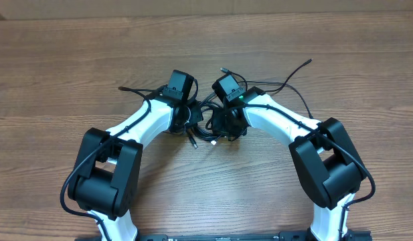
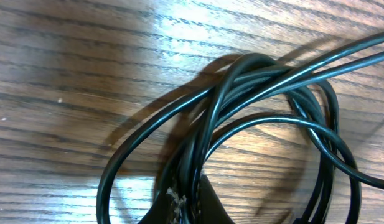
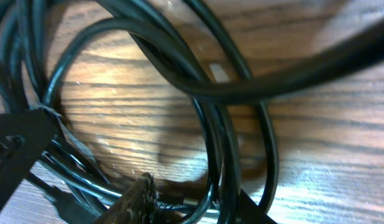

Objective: Untangle cables

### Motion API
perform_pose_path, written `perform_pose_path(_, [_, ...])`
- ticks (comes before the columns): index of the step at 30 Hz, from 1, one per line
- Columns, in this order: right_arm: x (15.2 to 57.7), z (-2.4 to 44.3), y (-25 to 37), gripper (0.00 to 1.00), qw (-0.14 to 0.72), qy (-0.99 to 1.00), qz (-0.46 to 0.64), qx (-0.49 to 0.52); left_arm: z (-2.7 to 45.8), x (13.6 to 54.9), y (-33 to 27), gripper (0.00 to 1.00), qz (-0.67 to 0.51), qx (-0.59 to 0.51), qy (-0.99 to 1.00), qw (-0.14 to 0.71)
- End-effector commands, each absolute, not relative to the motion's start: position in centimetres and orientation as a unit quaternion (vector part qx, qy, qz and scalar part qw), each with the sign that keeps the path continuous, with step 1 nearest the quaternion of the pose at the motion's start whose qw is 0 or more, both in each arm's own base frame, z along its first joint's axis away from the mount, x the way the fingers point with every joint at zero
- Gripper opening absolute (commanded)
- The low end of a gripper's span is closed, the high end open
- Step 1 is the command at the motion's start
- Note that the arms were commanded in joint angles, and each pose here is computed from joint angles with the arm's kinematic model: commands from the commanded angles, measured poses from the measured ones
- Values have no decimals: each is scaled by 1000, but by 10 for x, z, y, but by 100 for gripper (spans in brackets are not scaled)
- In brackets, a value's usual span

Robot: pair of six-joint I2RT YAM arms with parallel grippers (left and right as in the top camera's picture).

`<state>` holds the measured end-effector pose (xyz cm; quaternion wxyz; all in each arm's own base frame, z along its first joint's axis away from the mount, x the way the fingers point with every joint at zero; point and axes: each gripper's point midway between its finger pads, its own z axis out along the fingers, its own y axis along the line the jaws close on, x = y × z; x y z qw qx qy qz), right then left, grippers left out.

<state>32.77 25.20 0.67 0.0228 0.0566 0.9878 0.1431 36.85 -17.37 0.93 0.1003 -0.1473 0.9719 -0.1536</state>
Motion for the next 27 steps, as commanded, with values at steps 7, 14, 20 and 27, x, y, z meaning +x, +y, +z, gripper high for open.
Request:
perform_pose_path(7, [330,-2,235,27,43,991,86,94,4,366,-176,4,-156,-133,974,95])
perform_pose_path(14, [326,-11,235,10,33,992,79,92,4,367,-176,4,-156,-129,975,96])
perform_pose_path(20, [323,-22,233,4,21,993,70,92,16,371,-182,4,-195,-123,968,95])
perform_pose_path(27, [323,-22,233,4,22,993,70,92,70,389,-192,4,-352,-120,923,95])
